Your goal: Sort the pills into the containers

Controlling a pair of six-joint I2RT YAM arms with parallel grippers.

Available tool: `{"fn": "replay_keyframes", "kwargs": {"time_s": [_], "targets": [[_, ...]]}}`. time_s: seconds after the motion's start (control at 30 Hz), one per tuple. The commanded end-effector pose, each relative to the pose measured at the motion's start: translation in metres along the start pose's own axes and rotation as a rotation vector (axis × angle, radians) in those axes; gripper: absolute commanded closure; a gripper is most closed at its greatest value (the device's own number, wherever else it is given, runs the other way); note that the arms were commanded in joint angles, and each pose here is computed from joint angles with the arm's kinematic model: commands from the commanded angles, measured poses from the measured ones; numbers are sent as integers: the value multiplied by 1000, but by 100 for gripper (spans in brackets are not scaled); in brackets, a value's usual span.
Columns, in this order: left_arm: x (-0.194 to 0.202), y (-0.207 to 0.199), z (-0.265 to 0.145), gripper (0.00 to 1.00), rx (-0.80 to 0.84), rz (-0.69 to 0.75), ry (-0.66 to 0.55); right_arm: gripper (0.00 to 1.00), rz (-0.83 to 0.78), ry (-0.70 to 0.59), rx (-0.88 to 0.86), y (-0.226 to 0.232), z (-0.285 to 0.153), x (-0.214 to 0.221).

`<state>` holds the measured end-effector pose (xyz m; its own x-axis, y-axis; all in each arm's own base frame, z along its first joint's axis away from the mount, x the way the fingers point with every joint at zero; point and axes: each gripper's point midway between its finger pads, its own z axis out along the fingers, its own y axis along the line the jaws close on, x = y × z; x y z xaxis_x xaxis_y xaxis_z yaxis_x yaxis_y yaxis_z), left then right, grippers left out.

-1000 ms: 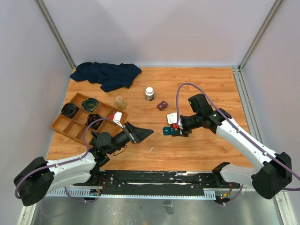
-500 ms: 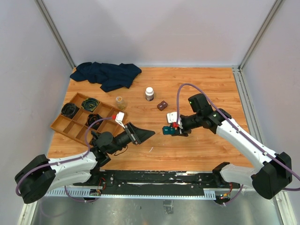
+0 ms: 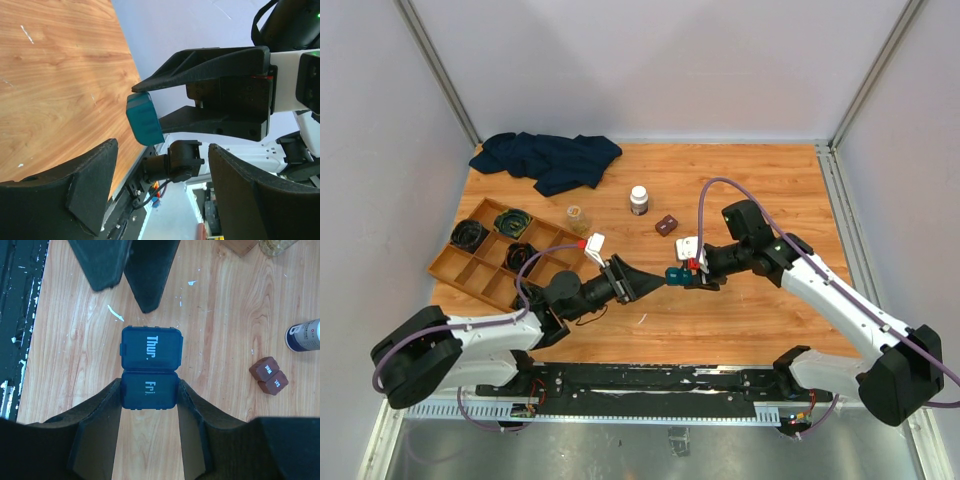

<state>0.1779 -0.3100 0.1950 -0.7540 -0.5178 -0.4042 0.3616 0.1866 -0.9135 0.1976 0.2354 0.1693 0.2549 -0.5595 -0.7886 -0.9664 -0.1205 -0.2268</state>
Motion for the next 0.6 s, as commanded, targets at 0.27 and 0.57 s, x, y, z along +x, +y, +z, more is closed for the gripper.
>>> {"fn": "replay_keyframes", "kwargs": {"time_s": [0.27, 0.57], "targets": [[9, 3, 36, 28, -38, -19, -3, 72, 12, -17, 25, -1, -2, -1], [10, 10, 49, 52, -66, -11, -9, 72, -8, 0, 36, -1, 0, 2]]}}
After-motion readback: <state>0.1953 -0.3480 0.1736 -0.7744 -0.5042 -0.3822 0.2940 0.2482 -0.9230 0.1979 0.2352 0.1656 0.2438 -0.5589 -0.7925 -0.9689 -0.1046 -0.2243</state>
